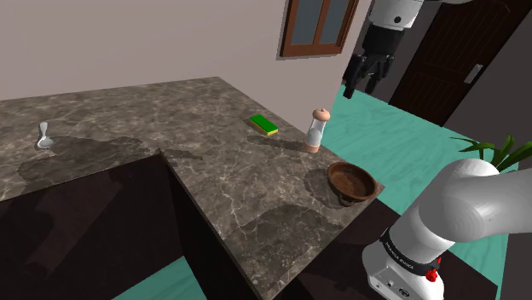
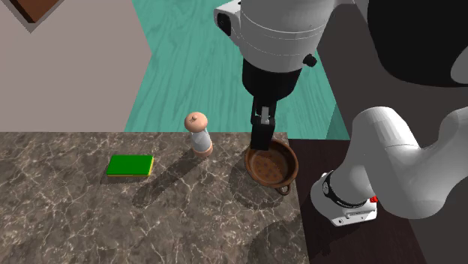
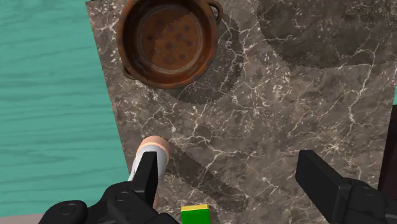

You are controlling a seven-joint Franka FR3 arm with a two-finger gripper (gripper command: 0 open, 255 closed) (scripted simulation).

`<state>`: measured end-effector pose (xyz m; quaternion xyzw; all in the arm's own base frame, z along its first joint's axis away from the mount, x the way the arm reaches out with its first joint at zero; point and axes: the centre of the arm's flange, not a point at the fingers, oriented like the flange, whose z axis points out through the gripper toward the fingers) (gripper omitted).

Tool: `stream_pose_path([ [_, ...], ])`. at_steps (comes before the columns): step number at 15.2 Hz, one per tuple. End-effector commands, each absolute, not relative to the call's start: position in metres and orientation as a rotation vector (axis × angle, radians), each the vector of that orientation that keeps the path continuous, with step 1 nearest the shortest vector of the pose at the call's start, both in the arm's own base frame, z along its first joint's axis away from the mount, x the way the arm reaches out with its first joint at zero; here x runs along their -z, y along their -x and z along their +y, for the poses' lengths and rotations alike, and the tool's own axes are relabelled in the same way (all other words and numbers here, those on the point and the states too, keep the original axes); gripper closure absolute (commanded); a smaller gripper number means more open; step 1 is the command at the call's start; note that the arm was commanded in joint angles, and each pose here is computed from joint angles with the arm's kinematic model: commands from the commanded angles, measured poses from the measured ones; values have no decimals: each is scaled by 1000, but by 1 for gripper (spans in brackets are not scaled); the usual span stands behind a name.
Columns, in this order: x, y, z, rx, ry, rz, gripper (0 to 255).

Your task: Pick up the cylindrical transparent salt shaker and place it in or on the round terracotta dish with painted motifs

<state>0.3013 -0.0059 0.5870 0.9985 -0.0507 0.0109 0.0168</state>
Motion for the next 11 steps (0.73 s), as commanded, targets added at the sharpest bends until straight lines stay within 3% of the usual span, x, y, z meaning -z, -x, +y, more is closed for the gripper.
stream_pose_path([
  [1,-587,-301,-6,-34,-3104,-158,0],
  [11,-515,-391,-82,41,-3120,-98,0],
])
